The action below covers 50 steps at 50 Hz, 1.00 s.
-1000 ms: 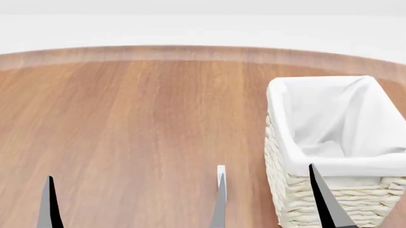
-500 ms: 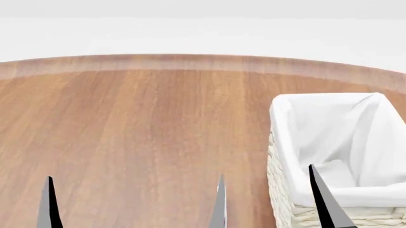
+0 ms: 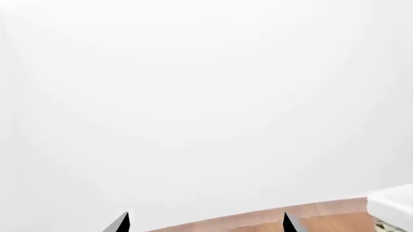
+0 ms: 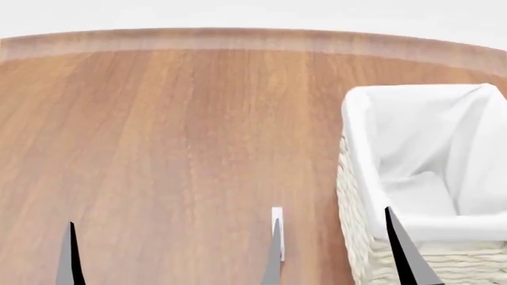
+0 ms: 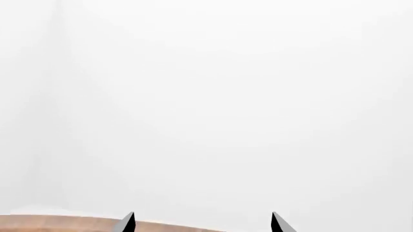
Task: Pick up the alphabet soup and the cream cheese box, and put them in the basket.
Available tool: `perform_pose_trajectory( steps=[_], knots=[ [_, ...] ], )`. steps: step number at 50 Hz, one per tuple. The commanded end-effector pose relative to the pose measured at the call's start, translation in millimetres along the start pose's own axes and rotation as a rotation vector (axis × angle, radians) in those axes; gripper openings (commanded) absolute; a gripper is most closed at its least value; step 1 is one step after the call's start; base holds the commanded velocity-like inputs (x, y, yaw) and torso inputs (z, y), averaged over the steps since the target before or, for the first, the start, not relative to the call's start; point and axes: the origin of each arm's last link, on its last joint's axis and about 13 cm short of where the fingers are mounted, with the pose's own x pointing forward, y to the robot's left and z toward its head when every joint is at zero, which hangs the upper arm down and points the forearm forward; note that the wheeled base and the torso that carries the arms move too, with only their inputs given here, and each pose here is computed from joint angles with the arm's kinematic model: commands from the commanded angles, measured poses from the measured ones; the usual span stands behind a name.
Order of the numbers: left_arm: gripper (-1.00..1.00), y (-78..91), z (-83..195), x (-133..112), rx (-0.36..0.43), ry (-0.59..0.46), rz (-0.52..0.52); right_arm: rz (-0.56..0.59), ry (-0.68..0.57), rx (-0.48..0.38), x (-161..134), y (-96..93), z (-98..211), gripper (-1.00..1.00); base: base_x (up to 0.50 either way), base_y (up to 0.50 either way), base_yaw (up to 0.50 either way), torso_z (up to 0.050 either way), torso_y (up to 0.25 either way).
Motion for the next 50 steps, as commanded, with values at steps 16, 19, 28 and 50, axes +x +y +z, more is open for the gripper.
perform_pose_trajectory(
  steps=[16,19,28,50],
  knots=[
    [1.0,-0.5,-1.0,0.0,0.004,0.002,-0.002,0.003,0.002,0.001,0.4,0.6,-1.7,1.0,0.0,0.0,0.0,0.0,-0.177],
    [1.0,-0.4,-0.9,0.4,0.004,0.002,-0.001,0.005,0.003,0.002,0.8,0.9,-1.4,1.0,0.0,0.0,0.0,0.0,-0.178],
    [1.0,-0.4,-1.4,0.2,0.003,0.005,0.002,0.008,0.004,0.001,1.0,1.0,-2.9,1.0,0.0,0.0,0.0,0.0,-0.176],
    [1.0,-0.4,-2.4,-0.2,-0.008,-0.001,0.004,0.011,0.007,0.001,1.2,1.3,-4.2,1.0,0.0,0.0,0.0,0.0,-0.136]
  ],
)
